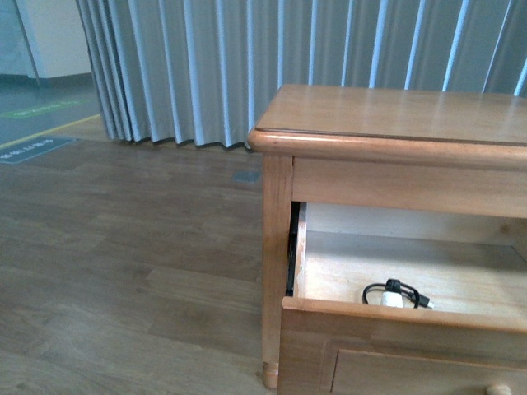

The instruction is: Put charger into drawer

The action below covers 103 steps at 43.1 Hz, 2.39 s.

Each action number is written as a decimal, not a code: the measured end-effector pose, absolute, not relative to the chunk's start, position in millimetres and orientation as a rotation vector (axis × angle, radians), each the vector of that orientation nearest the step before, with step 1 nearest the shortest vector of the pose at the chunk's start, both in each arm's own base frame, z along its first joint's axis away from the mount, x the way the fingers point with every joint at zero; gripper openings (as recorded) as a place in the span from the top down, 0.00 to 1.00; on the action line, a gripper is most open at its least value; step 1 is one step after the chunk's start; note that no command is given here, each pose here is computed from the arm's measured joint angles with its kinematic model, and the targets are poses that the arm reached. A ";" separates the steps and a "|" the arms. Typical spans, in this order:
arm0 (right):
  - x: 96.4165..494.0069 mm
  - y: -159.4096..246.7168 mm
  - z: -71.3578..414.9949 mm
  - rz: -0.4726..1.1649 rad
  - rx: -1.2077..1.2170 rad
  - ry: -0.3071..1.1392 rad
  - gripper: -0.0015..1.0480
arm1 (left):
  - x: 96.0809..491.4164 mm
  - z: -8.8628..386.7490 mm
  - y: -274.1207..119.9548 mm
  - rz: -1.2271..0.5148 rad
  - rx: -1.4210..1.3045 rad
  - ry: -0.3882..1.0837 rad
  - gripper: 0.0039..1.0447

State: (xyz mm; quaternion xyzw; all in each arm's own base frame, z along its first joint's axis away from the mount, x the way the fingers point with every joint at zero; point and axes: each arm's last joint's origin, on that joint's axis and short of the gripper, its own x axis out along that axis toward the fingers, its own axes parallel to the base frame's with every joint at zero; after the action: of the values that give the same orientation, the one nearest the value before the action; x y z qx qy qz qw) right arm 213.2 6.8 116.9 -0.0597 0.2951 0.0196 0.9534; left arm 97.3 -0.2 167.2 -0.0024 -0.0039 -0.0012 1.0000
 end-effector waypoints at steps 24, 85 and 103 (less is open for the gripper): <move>344.4 48.6 100.0 0.059 -0.168 0.467 0.08 | 97.3 167.1 -0.2 -0.002 -0.005 -0.007 0.06; 148.8 1.3 190.8 0.002 -0.010 0.038 0.25 | 97.3 167.2 -0.2 -0.002 -0.004 -0.008 0.06; 126.7 0.2 176.9 0.000 -0.010 0.004 0.98 | 97.3 167.2 -0.2 -0.002 -0.005 -0.008 0.06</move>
State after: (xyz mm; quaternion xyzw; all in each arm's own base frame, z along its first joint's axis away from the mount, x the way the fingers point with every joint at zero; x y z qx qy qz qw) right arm 126.7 0.2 176.9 -0.0049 0.0018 0.0002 1.0000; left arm 97.3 -0.2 167.2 -0.0024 -0.0039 -0.0012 1.0000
